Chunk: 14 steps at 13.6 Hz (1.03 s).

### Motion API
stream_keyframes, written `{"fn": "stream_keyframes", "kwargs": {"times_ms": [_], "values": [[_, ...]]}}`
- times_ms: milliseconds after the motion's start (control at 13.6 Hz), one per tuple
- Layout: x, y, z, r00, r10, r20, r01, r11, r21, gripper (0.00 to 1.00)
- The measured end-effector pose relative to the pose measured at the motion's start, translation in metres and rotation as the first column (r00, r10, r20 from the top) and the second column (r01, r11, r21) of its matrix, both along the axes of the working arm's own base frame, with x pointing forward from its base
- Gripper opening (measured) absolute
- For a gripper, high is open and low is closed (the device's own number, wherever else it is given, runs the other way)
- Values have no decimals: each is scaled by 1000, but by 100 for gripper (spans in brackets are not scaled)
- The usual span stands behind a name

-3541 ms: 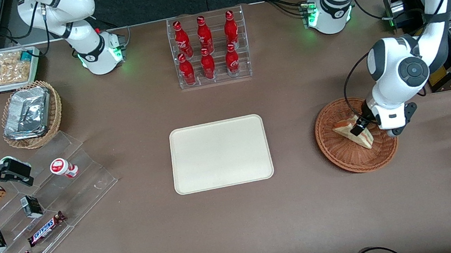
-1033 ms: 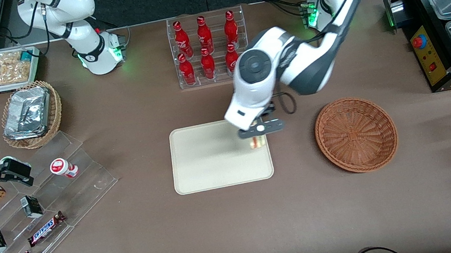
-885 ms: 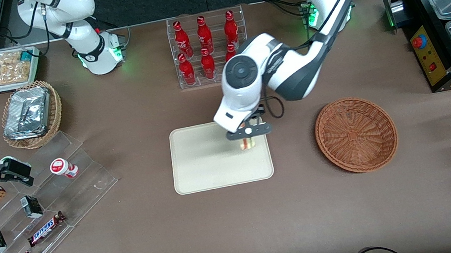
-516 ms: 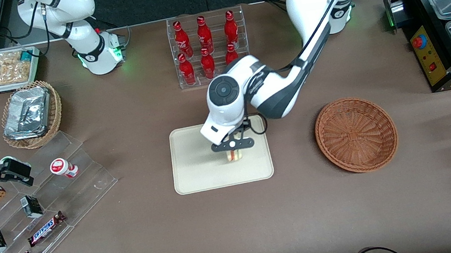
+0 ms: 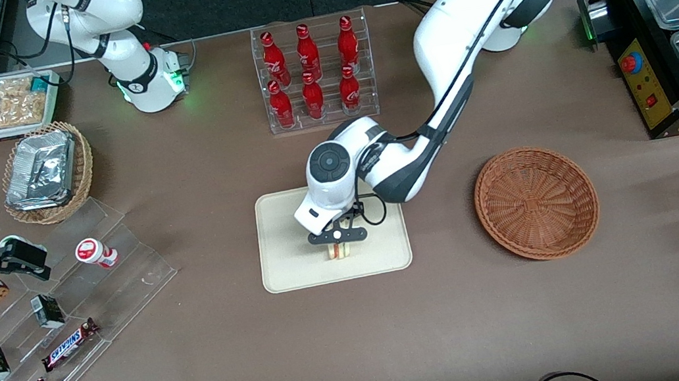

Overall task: Place sandwich from basket to tray
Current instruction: 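Lift the sandwich and carry it with the left gripper over the cream tray, then lower the sandwich onto the tray and open the left gripper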

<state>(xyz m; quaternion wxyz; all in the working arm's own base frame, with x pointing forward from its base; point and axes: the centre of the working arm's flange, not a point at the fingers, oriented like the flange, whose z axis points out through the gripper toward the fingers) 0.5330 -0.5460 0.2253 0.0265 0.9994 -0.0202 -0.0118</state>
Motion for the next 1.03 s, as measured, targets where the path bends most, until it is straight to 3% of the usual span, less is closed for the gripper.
{"fn": "stream_keyframes", "kwargs": {"times_ms": [74, 221, 738, 1033], "values": [[-1, -3, -5, 1000, -4, 8, 4, 1000, 4, 15], [-2, -7, -4, 1000, -7, 18, 7, 1000, 4, 29], [12, 0, 10, 997, 81, 1, -81, 997, -12, 99], [57, 58, 91, 986, 160, -55, -164, 984, -66, 100]]}}
